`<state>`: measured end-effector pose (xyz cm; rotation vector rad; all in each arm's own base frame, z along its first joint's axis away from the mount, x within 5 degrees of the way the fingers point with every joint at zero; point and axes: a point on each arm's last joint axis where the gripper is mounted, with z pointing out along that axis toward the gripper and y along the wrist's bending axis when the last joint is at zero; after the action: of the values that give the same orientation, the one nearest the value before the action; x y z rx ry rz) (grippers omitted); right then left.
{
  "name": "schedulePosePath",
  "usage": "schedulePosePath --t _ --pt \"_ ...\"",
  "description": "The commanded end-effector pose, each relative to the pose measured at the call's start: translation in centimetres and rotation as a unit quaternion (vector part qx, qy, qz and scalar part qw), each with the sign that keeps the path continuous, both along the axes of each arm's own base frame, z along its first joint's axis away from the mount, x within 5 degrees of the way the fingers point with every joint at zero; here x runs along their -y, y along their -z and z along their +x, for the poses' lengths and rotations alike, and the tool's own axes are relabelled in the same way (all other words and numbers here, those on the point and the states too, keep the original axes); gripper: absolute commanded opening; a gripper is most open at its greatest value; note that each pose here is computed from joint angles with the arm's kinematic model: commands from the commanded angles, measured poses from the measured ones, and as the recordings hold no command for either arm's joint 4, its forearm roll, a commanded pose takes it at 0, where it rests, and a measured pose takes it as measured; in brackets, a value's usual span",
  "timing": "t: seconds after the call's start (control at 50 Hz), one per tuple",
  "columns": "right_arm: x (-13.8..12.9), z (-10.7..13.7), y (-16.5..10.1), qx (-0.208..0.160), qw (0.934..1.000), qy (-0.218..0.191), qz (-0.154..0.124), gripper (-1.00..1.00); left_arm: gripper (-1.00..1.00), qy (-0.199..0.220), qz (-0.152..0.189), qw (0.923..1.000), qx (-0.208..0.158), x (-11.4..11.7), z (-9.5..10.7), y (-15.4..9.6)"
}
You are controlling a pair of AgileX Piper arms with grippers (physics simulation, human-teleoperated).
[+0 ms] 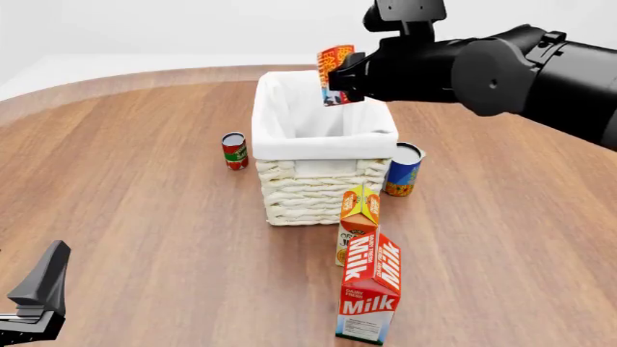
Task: Pick up the butter and put it in the basket.
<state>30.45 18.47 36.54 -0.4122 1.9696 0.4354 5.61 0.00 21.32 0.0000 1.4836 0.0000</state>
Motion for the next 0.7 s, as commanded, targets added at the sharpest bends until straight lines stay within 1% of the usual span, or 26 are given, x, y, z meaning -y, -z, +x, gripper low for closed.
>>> schedulePosePath --t 0.02,0.22,0.56,0.7 --pt "-0.2 0.1 -0.2 0.009 0.9999 0.001 0.013 -1.00 1.00 0.000 0.000 1.0000 0.000 0.0 0.0 0.0" --pt "-0.8 0.6 1.0 0.003 0.9998 0.001 0.020 -1.00 1.00 0.000 0.000 1.0000 0.000 0.0 0.0 0.0" --pt "-1.7 1.2 1.4 0.001 0.9996 -0.002 0.029 -1.00 1.00 0.000 0.000 1.0000 0.000 0.0 0.0 0.0" --pt "-1.9 1.9 2.3 -0.003 0.9996 0.003 0.030 -1.00 1.00 0.000 0.000 1.0000 0.000 0.0 0.0 0.0"
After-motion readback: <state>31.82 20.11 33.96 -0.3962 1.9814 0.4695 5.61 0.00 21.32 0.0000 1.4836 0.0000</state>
